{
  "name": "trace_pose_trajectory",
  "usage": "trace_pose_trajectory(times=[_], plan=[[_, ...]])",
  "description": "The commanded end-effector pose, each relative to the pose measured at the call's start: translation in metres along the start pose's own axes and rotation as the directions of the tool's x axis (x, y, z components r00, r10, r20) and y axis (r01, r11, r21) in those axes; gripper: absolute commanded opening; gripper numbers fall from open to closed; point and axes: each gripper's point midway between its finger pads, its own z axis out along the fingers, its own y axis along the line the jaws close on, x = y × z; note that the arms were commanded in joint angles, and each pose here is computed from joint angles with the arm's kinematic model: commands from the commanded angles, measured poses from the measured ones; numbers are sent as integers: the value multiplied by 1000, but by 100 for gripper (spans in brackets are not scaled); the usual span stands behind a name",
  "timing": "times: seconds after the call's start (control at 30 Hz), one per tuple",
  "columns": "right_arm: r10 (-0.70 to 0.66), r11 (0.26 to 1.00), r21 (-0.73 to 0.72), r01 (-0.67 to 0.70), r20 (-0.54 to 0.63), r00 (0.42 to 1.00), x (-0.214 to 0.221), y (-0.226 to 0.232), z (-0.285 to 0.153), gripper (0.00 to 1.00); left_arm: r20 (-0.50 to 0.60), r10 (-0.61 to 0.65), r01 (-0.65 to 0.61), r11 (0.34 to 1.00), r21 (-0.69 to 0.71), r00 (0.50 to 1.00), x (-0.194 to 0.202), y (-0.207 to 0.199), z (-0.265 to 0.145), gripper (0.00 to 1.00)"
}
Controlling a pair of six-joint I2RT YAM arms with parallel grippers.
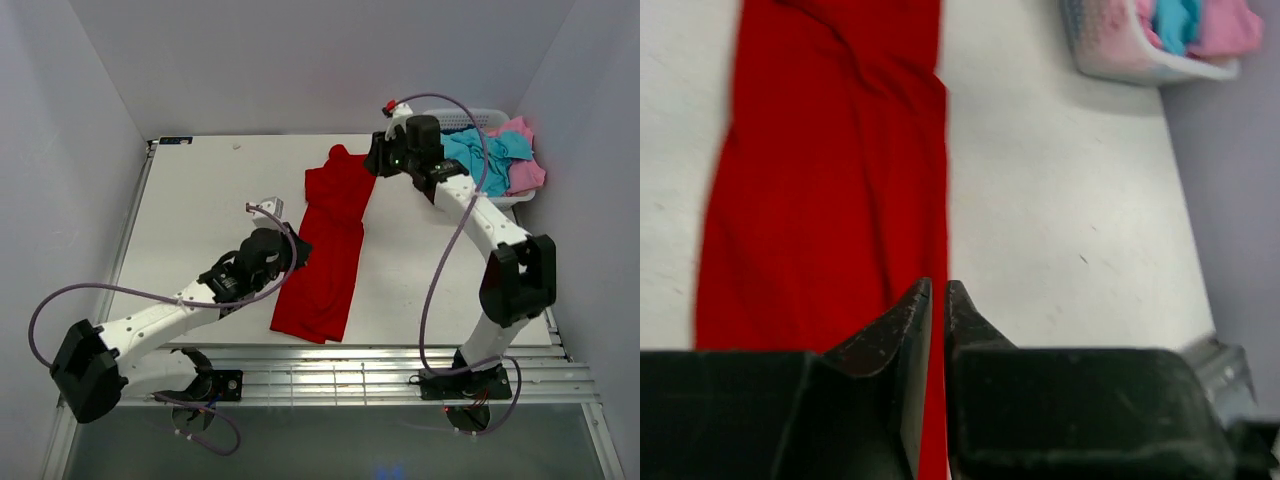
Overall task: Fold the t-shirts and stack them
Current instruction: Fold the tshirt
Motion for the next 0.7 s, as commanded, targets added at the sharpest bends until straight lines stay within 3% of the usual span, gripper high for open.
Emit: trace_pose_trajectory(times=[0.0, 0.03, 0.07, 0.13, 0.2, 0.4, 0.67], plan=[[-96, 993, 58, 102, -102, 990, 57, 35, -17, 38, 13, 151, -152, 987, 59, 988, -21, 22, 39, 23], [-101, 993, 48, 108, -142, 985, 85, 53, -28, 40, -1, 158, -158, 987, 41, 987, -27, 33, 53, 24], [-76, 995, 48, 85, -166, 983, 99, 63, -34, 40, -85, 183, -183, 983, 0, 979, -7, 52, 78, 25], [-53, 998, 29, 61, -216, 975, 137, 86, -50, 40, -102, 213, -213, 977, 17, 972, -19, 48, 105, 25], [-37, 999, 24, 44, -220, 975, 154, 105, -61, 41, -157, 223, -219, 975, 39, 962, -2, 55, 131, 22], [-5, 994, 100, 35, -282, 959, 205, 116, -88, 41, -121, 252, -243, 966, 88, 960, -17, 39, 171, 15], [-6, 999, 33, 18, -340, 941, 252, 155, -113, 40, -82, 266, -258, 961, 100, 960, -31, 34, 200, 13]])
